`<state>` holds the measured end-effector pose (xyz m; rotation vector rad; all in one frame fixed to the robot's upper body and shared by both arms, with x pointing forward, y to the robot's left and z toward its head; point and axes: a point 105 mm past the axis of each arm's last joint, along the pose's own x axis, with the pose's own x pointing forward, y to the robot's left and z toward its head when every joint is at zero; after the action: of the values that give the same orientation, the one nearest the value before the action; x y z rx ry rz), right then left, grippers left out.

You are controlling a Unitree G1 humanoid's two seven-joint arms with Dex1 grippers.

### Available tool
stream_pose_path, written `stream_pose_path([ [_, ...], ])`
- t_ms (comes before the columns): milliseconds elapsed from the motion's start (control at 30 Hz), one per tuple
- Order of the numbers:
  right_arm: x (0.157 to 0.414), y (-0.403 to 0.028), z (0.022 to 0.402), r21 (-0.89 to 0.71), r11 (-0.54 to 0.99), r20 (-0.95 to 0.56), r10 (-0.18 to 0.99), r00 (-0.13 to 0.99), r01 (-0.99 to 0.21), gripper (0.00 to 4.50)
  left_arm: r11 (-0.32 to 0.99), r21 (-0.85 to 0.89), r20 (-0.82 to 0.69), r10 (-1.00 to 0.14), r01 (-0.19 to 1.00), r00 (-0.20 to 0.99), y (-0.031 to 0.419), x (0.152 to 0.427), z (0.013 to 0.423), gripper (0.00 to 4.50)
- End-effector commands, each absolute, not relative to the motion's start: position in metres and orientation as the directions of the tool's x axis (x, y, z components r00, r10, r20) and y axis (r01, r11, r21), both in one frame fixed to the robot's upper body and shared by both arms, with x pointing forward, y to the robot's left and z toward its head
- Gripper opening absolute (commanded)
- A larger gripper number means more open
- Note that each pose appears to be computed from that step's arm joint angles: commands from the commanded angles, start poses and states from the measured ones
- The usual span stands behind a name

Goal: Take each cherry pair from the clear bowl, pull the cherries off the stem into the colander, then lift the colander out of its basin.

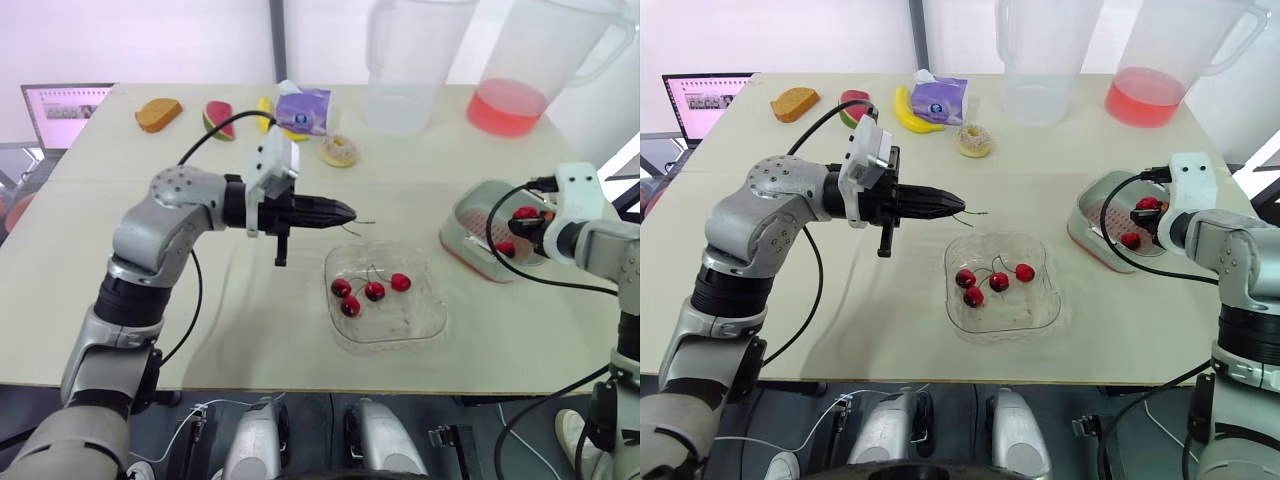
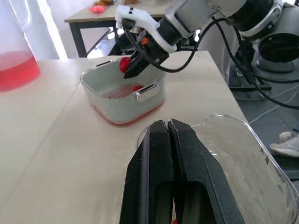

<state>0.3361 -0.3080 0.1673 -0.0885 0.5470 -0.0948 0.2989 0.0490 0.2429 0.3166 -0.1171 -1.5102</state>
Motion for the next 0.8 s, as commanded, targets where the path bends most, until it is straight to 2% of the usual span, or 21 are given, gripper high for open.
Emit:
stream_pose_path([
  [33, 0.336, -0.315, 0.175, -0.123, 0.988, -0.485, -0.143, 0.863, 0.094, 1.63, 0.028, 0.318, -0.099, -0.993, 0.948, 0.062, 0.049, 0.294, 0.253, 0.0],
  [67, 0.336, -0.316, 0.176, -0.118, 0.988, -0.482, -0.147, 0.864, 0.102, 1.91, 0.029, 0.318, -0.099, -0.993, 0.948, 0.064, 0.049, 0.294, 0.253, 0.0],
  [233, 0.337, -0.311, 0.188, -0.086, 0.992, -0.445, -0.124, 0.887, 0.095, 4.45, 0.033, 0.317, -0.098, -0.993, 0.948, 0.067, 0.049, 0.295, 0.252, 0.0],
  [400, 0.336, -0.297, 0.215, -0.068, 0.997, -0.359, -0.06, 0.931, 0.038, 4.48, 0.035, 0.316, -0.099, -0.993, 0.948, 0.069, 0.05, 0.295, 0.252, 0.0],
  [500, 0.328, -0.278, 0.237, -0.088, 0.993, -0.285, 0.05, 0.957, -0.078, 4.48, 0.038, 0.317, -0.102, -0.992, 0.948, 0.074, 0.051, 0.295, 0.251, 0.0],
  [567, 0.314, -0.249, 0.259, -0.133, 0.95, -0.184, 0.256, 0.949, -0.282, 4.48, 0.049, 0.317, -0.104, -0.991, 0.947, 0.086, 0.053, 0.296, 0.251, 0.0],
  [633, 0.29, -0.212, 0.27, -0.127, 0.846, -0.124, 0.504, 0.855, -0.517, 4.48, 0.066, 0.315, -0.103, -0.989, 0.947, 0.103, 0.055, 0.298, 0.251, 0.0],
  [667, 0.279, -0.199, 0.269, -0.13, 0.787, -0.131, 0.589, 0.798, -0.603, 4.48, 0.074, 0.314, -0.104, -0.988, 0.946, 0.112, 0.056, 0.298, 0.251, 0.0],
  [733, 0.258, -0.177, 0.261, -0.141, 0.663, -0.171, 0.715, 0.678, -0.735, 4.48, 0.094, 0.309, -0.105, -0.986, 0.946, 0.133, 0.058, 0.299, 0.249, 0.0],
  [800, 0.247, -0.163, 0.248, -0.145, 0.574, -0.221, 0.775, 0.592, -0.806, 4.48, 0.131, 0.295, -0.111, -0.979, 0.946, 0.171, 0.062, 0.302, 0.245, 0.0],
])
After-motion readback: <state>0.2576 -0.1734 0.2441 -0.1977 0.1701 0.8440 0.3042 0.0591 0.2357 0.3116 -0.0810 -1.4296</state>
